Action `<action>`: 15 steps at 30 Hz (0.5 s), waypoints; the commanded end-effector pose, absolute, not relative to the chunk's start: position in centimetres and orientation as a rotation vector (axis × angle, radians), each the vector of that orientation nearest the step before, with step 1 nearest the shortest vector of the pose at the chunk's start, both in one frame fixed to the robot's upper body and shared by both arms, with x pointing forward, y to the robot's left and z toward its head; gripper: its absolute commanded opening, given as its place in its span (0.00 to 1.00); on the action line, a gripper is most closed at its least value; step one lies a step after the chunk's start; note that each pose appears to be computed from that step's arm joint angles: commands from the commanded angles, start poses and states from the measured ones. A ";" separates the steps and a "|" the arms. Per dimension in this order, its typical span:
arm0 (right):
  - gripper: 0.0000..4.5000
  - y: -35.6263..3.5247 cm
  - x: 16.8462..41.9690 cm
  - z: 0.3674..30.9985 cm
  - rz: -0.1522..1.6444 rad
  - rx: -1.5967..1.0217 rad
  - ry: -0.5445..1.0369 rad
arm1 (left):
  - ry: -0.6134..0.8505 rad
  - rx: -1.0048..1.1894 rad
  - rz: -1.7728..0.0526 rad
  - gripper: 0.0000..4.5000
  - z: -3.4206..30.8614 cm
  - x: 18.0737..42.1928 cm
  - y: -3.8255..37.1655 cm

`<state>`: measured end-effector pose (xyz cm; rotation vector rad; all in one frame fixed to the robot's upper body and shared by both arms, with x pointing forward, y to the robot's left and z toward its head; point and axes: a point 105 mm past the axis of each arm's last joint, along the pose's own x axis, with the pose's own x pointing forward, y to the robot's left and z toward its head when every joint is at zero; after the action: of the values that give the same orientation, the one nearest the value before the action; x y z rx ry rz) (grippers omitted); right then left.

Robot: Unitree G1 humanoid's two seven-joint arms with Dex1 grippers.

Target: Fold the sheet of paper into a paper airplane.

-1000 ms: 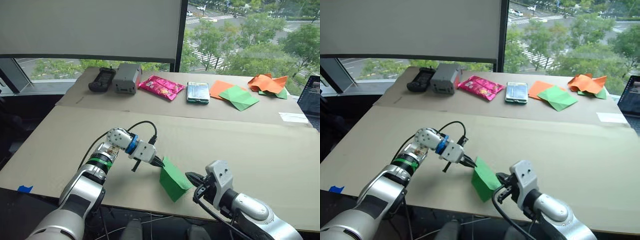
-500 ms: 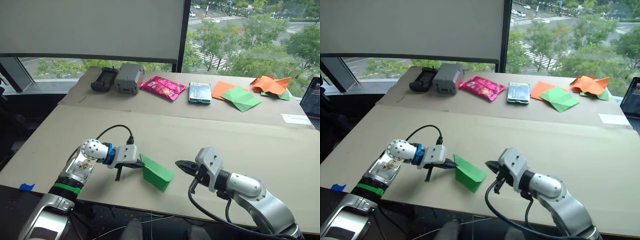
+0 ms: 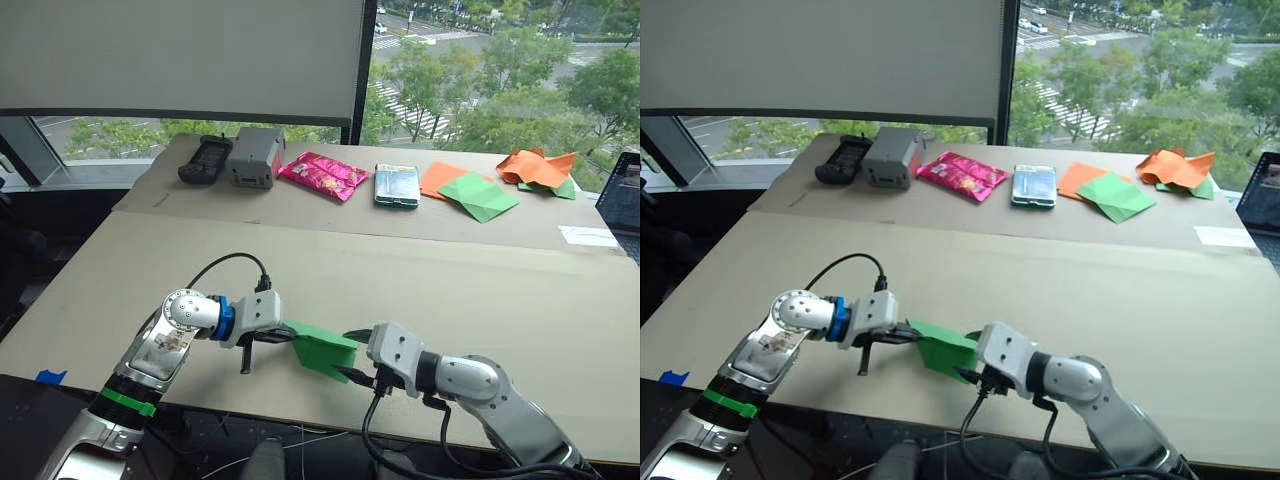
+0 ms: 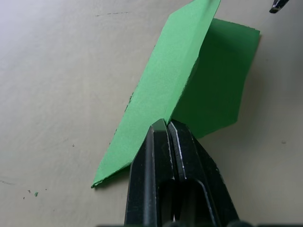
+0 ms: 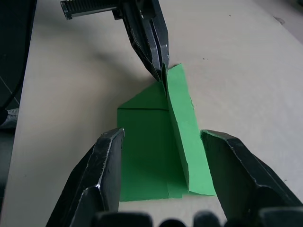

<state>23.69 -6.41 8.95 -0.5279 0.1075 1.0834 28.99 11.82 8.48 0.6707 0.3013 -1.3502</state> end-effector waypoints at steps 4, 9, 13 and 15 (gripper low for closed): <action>0.66 -6.2 24.6 9.5 1.038 -0.556 0.031 | 0.291 0.709 -1.330 0.00 8.9 29.1 12.5; 0.31 -6.1 24.5 9.1 1.040 -0.556 0.039 | 0.290 0.694 -1.328 0.00 8.8 29.1 12.4; 0.01 -6.0 24.4 8.6 1.047 -0.564 0.053 | 0.294 0.694 -1.325 0.00 8.6 29.0 12.5; 0.00 -6.0 24.4 8.5 1.048 -0.563 0.055 | 0.297 0.694 -1.322 0.00 8.5 29.0 12.6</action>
<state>24.67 -6.40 7.94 -0.5611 0.0961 1.0337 28.95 12.44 8.16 0.6841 0.3117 -1.3282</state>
